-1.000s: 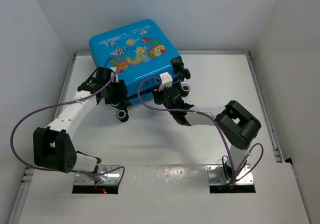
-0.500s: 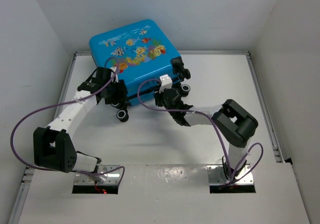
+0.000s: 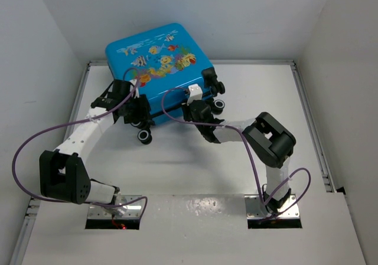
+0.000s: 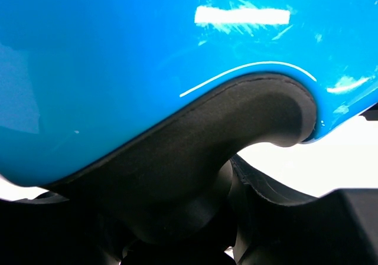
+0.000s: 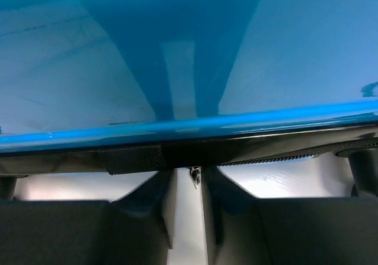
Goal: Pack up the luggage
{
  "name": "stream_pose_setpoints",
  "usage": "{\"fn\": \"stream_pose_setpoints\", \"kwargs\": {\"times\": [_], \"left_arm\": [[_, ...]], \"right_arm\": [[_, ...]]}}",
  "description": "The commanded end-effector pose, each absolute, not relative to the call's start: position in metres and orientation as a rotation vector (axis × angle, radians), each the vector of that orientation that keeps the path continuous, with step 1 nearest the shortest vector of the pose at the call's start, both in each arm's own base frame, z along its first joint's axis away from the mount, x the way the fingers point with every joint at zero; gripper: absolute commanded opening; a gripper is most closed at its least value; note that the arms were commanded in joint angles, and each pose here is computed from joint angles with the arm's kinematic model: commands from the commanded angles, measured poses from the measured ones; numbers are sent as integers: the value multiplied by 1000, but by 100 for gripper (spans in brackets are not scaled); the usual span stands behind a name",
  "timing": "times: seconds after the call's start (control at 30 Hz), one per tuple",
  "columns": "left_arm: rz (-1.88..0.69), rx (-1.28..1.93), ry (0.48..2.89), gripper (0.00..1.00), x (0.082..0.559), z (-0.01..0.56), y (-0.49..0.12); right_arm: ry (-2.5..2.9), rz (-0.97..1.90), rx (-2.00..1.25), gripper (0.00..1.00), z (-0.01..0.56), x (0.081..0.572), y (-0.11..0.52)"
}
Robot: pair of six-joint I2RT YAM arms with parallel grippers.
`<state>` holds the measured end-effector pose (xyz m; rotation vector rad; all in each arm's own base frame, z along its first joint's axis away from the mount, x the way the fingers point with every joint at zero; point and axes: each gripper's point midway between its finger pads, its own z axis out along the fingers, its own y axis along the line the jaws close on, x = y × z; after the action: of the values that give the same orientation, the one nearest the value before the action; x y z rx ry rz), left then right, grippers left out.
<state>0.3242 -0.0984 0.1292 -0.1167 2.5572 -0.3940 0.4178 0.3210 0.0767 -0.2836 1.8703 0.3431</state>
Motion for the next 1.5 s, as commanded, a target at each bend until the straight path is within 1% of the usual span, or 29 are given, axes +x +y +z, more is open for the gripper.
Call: {"fn": "stream_pose_setpoints", "kwargs": {"times": [0.0, 0.1, 0.13, 0.33, 0.57, 0.67, 0.8, 0.97, 1.17, 1.3, 1.47], "left_arm": [[-164, -98, 2808, 0, 285, 61, -62], [-164, -98, 2808, 0, 287, 61, -62], [-162, -99, 2818, 0, 287, 58, -62], [-141, -159, 2804, 0, 292, 61, -49], [-82, -296, 2806, 0, 290, 58, -12], [-38, -386, 2794, 0, 291, 59, 9], [-26, -428, 2796, 0, 296, 59, 22], [24, -545, 2769, 0, 310, 61, 53], [95, -708, 2699, 0, 339, 62, 95], [125, -716, 2645, 0, 359, 71, 105], [100, -711, 2644, 0, 367, 71, 104]], "right_arm": [[1734, 444, -206, 17, 128, 436, 336], [1721, 471, -207, 3, 131, 439, 339], [1725, 464, -214, 0, 127, 440, 339], [1708, 441, -217, 0, 129, 439, 326], [1805, 336, -124, 0, 110, 444, 267], [1802, 294, -91, 0, 114, 449, 246], [1792, 260, -58, 0, 121, 455, 223], [1803, 215, -25, 0, 120, 457, 200], [1821, 131, 54, 0, 114, 461, 151], [1810, 106, 97, 0, 119, 473, 130], [1791, 107, 123, 0, 124, 491, 120]]}}
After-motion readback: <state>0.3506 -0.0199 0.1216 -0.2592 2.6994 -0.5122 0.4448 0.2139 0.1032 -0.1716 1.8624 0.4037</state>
